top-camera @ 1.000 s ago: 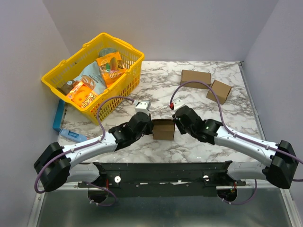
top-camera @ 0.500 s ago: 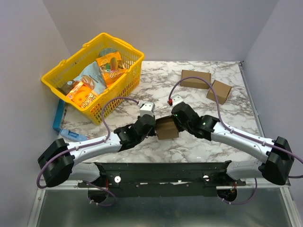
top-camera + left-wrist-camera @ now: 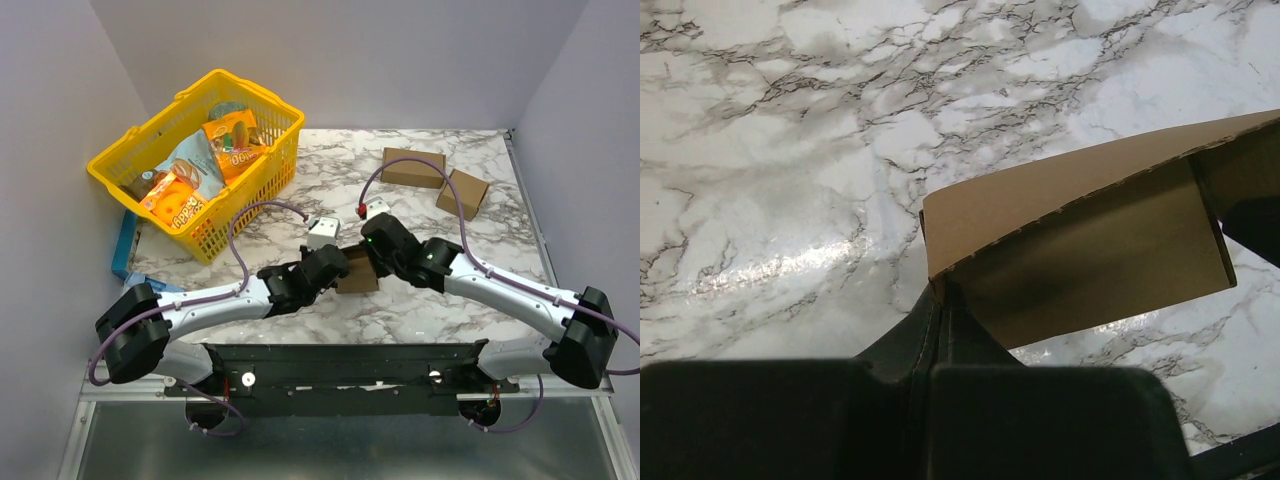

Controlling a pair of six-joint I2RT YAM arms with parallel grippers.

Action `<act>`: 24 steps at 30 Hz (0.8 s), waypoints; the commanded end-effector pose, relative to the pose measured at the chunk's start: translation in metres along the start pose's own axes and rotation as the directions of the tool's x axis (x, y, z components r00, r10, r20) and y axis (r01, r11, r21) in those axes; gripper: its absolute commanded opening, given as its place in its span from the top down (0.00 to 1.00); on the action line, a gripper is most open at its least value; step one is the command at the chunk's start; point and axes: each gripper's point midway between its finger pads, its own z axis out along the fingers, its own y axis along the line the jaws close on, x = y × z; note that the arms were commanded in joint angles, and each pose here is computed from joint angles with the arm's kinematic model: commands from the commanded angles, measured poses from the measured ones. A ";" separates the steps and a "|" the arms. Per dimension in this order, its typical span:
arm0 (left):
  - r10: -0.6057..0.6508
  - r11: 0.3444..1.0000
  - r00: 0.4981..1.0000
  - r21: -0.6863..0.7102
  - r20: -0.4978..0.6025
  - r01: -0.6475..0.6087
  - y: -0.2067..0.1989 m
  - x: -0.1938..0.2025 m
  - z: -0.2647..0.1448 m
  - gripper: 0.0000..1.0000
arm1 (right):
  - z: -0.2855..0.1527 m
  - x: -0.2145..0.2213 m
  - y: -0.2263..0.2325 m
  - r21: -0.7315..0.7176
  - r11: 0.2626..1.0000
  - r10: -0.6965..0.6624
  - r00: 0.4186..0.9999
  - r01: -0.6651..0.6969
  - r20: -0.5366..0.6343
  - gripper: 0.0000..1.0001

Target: Fold the paper box

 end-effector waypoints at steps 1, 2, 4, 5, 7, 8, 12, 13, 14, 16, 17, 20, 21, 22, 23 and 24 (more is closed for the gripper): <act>0.152 0.984 0.966 -0.060 -0.211 -0.168 0.024 0.064 0.000 1.00 | -0.011 -0.029 0.017 -0.081 0.993 0.091 0.993 -0.085 0.075 0.99; 0.158 0.982 0.964 -0.064 -0.215 -0.175 0.025 0.065 0.001 1.00 | -0.012 -0.030 0.018 -0.085 0.992 0.097 0.992 -0.091 0.075 0.99; 0.162 0.982 0.963 -0.064 -0.217 -0.180 0.023 0.065 0.001 1.00 | -0.012 -0.030 0.022 -0.105 0.989 0.108 0.992 -0.100 0.068 0.99; 0.166 0.981 0.961 -0.065 -0.221 -0.185 0.022 0.066 0.002 1.00 | -0.012 -0.030 0.023 -0.109 0.989 0.110 0.992 -0.103 0.065 0.99; 0.172 0.980 0.960 -0.060 -0.220 -0.189 0.020 0.065 0.002 1.00 | -0.010 -0.029 0.026 -0.116 0.988 0.112 0.992 -0.105 0.059 0.99; 0.175 0.979 0.959 -0.061 -0.224 -0.193 0.020 0.066 0.002 1.00 | -0.009 -0.028 0.026 -0.117 0.987 0.114 0.992 -0.107 0.056 0.99; 0.190 0.975 0.954 -0.072 -0.230 -0.211 0.022 0.067 0.003 1.00 | -0.011 -0.029 0.027 -0.123 0.984 0.137 0.989 -0.129 0.057 0.99; 0.192 0.974 0.954 -0.074 -0.232 -0.215 0.022 0.067 0.003 1.00 | -0.012 -0.030 0.028 -0.126 0.983 0.144 0.988 -0.136 0.058 0.99; 0.195 0.973 0.953 -0.075 -0.233 -0.217 0.022 0.068 0.003 1.00 | -0.013 -0.031 0.027 -0.127 0.982 0.147 0.987 -0.139 0.062 0.99; 0.200 0.971 0.951 -0.078 -0.237 -0.224 0.023 0.068 0.003 1.00 | -0.013 -0.031 0.028 -0.137 0.979 0.162 0.985 -0.152 0.060 0.99; 0.202 0.971 0.951 -0.078 -0.236 -0.225 0.023 0.068 0.003 1.00 | -0.014 -0.032 0.028 -0.143 0.977 0.165 0.984 -0.155 0.059 0.99; 0.212 0.968 0.948 -0.079 -0.237 -0.236 0.022 0.067 0.003 1.00 | -0.015 -0.033 0.029 -0.164 0.971 0.187 0.981 -0.176 0.055 0.99; 0.215 0.968 0.947 -0.079 -0.238 -0.240 0.022 0.067 0.003 1.00 | -0.015 -0.035 0.028 -0.167 0.968 0.197 0.979 -0.185 0.059 0.99; 0.217 0.967 0.947 -0.081 -0.238 -0.242 0.022 0.067 0.003 1.00 | -0.016 -0.035 0.029 -0.179 0.965 0.206 0.977 -0.194 0.055 0.99; 0.223 0.965 0.945 -0.084 -0.241 -0.249 0.022 0.067 0.003 1.00 | -0.016 -0.036 0.028 -0.181 0.963 0.214 0.975 -0.201 0.057 0.99; 0.225 0.964 0.944 -0.084 -0.242 -0.251 0.022 0.067 0.003 1.00 | -0.016 -0.037 0.026 -0.183 0.961 0.224 0.973 -0.210 0.060 0.99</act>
